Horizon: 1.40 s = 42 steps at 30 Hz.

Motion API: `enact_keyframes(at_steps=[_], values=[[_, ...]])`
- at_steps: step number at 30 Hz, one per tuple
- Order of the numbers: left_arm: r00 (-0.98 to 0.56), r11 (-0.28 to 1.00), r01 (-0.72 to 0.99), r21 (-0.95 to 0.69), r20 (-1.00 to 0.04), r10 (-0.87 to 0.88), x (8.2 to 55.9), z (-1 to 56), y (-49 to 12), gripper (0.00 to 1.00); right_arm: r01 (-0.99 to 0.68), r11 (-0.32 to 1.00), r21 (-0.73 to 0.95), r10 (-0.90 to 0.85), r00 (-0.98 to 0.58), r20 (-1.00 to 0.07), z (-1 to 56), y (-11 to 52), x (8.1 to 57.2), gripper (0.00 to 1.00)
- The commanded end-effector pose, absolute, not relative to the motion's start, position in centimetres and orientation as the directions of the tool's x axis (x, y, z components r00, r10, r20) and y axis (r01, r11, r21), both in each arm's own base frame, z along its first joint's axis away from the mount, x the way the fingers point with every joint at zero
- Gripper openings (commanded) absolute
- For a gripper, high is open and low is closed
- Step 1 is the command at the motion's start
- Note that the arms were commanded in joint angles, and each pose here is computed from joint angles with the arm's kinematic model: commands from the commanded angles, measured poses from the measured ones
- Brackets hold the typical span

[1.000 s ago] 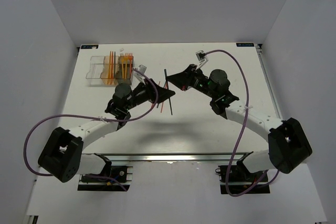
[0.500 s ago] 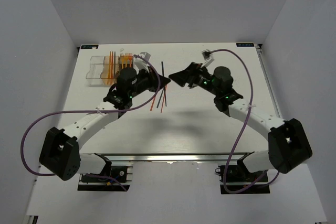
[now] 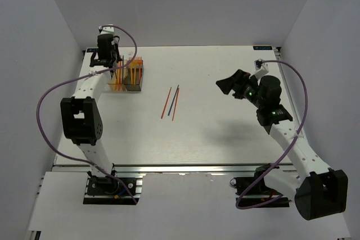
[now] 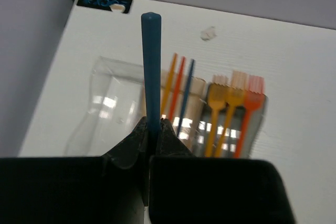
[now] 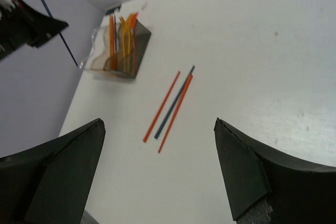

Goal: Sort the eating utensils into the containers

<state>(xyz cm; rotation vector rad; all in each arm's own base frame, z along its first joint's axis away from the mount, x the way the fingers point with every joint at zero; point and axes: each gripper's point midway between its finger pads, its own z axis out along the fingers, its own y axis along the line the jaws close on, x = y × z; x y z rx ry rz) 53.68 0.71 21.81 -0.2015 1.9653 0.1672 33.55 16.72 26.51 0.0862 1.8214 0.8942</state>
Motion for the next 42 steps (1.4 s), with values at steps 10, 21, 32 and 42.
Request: enact_keyframes(at_steps=[10,21,32,42], values=[[-0.308,0.954,-0.151,0.258,-0.930,0.202,62.8,23.6,10.1,0.00,-0.427,0.688,0.586,0.263,-0.606,-0.750,21.0,19.8,30.5,0.89],[-0.354,0.976,-0.075,0.204,-0.920,0.165,62.2,16.1,11.8,0.01,-0.415,0.700,0.581,0.258,-0.612,-0.748,19.7,20.1,31.2,0.89],[-0.372,0.979,-0.100,0.180,-0.919,0.131,61.0,14.5,12.4,0.51,-0.433,0.702,0.565,0.239,-0.605,-0.760,19.3,20.4,31.0,0.89],[-0.218,0.963,-0.257,0.079,-0.976,0.022,59.1,25.8,13.3,0.98,-0.365,0.818,0.445,0.132,-0.633,-0.763,17.5,23.8,34.6,0.89]])
